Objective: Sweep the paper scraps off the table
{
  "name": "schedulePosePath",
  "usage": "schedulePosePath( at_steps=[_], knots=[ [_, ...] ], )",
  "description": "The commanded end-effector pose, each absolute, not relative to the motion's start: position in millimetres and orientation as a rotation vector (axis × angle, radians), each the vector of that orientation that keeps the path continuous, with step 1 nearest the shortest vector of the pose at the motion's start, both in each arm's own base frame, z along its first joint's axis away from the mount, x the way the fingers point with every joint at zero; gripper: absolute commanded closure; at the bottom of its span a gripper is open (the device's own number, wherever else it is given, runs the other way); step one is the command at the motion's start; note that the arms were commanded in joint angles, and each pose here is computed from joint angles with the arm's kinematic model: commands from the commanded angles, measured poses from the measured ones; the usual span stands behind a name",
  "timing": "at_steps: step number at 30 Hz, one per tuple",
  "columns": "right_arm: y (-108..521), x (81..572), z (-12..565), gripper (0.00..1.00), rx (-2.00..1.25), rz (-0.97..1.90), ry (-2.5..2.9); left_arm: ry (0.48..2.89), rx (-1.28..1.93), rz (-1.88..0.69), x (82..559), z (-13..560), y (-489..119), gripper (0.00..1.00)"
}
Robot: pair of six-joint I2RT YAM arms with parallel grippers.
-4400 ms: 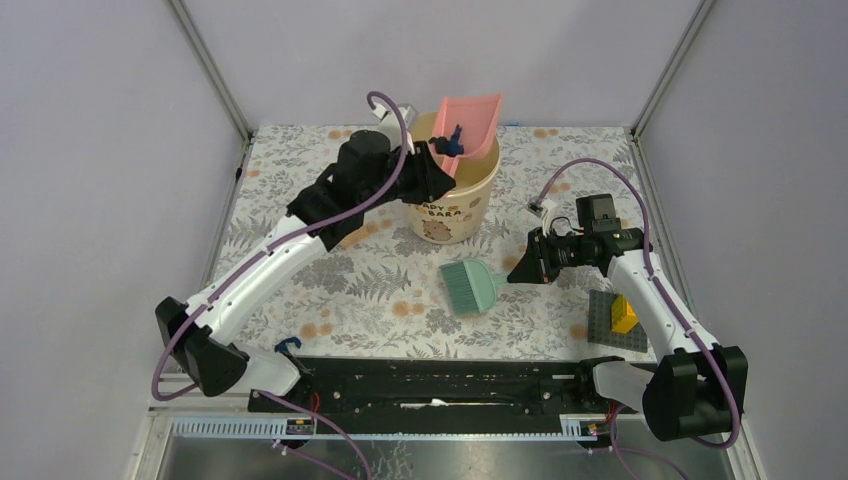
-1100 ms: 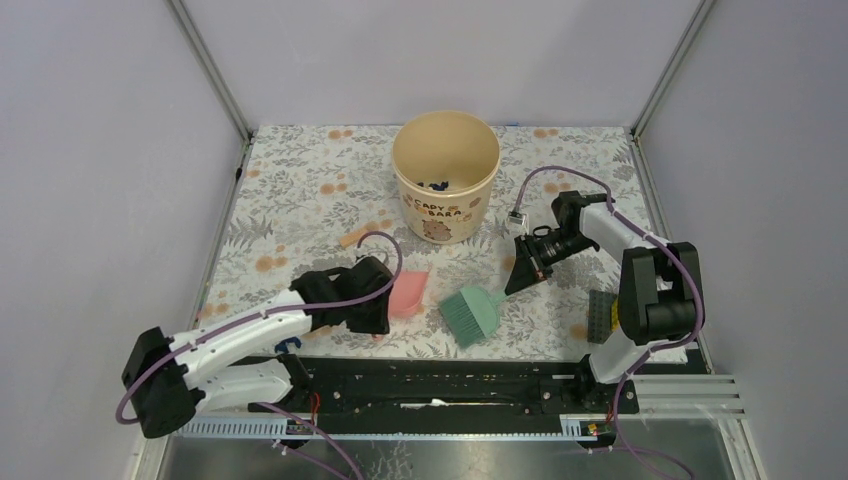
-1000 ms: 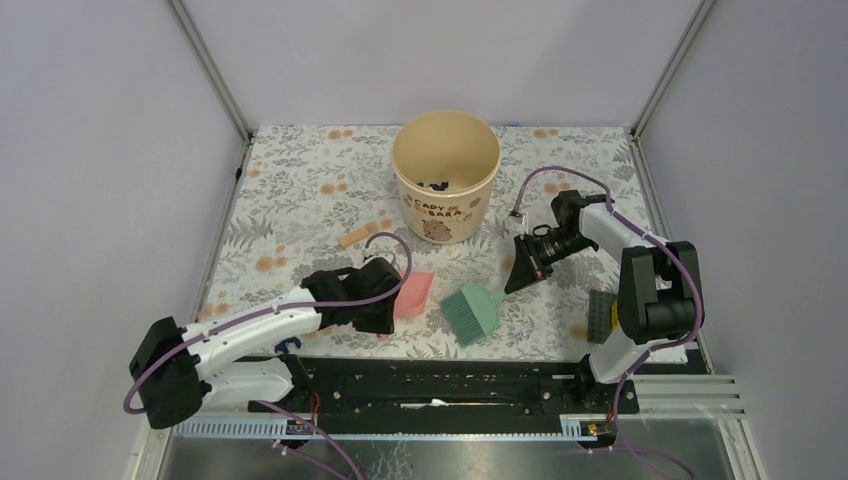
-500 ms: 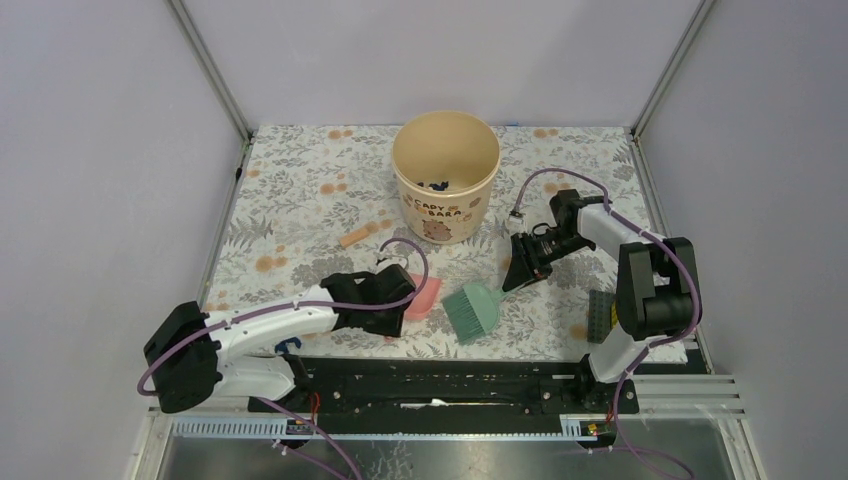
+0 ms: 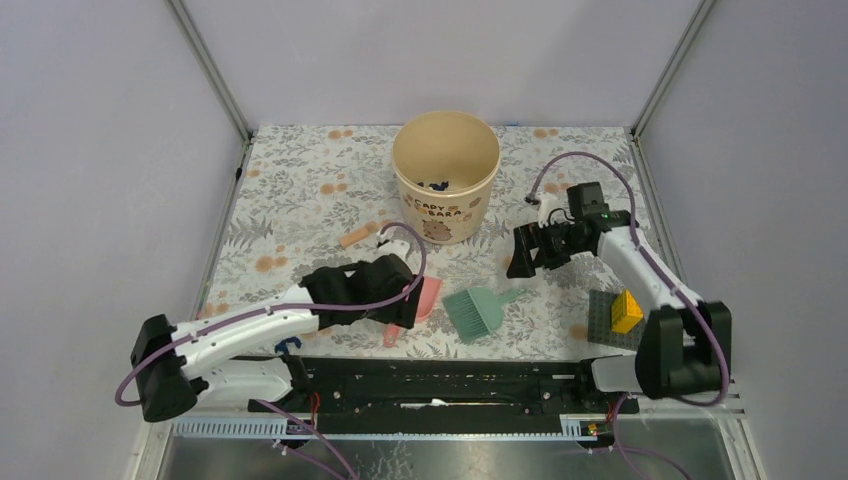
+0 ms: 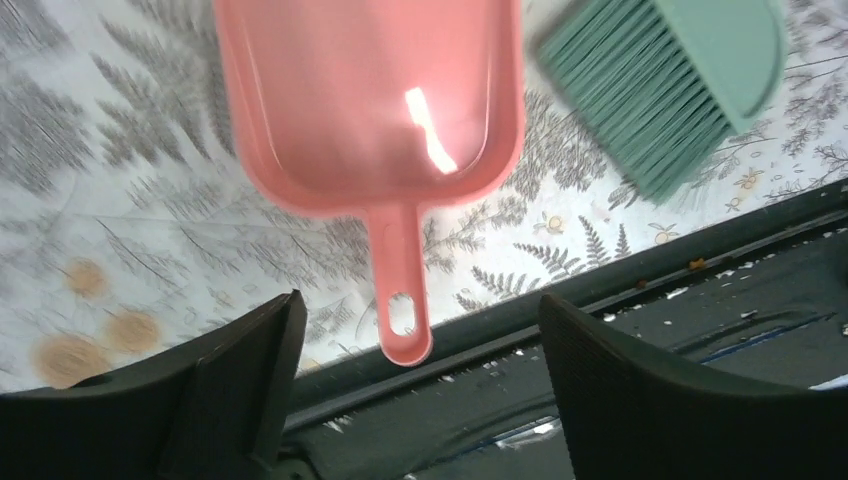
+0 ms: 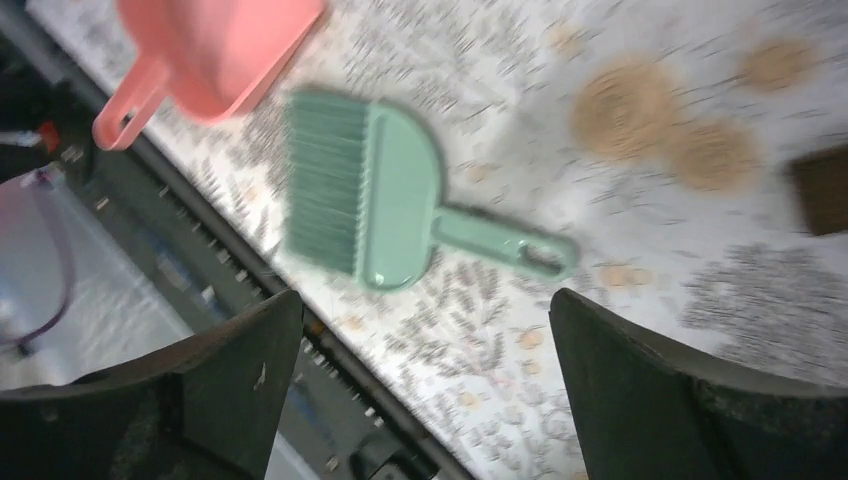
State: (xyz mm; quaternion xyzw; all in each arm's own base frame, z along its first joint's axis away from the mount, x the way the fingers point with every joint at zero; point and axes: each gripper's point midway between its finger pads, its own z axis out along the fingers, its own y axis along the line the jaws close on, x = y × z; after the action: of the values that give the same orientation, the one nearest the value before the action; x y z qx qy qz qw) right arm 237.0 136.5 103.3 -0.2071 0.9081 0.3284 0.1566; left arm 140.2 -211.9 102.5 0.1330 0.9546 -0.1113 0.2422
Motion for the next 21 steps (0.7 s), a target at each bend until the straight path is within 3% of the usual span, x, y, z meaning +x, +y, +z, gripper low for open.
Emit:
schedulePosePath(
  at_steps=[1,9,12,21],
  knots=[
    [108.9,279.3,126.7,0.0,-0.498,0.58,2.411,2.319,0.436,-0.253,179.7,169.8,-207.5,0.02],
    [101.2,308.7,192.8,0.0,-0.43,0.45,2.162,1.927,0.376,-0.099,225.2,230.9,-177.7,0.01],
    [86.6,330.4,206.4,0.0,-0.242,0.364,2.098,1.818,0.293,-0.093,231.0,234.7,-162.4,0.01],
    [37.8,339.8,211.4,0.0,0.085,0.131,1.969,1.821,0.128,-0.165,237.4,217.9,-133.1,0.01]
  ],
)
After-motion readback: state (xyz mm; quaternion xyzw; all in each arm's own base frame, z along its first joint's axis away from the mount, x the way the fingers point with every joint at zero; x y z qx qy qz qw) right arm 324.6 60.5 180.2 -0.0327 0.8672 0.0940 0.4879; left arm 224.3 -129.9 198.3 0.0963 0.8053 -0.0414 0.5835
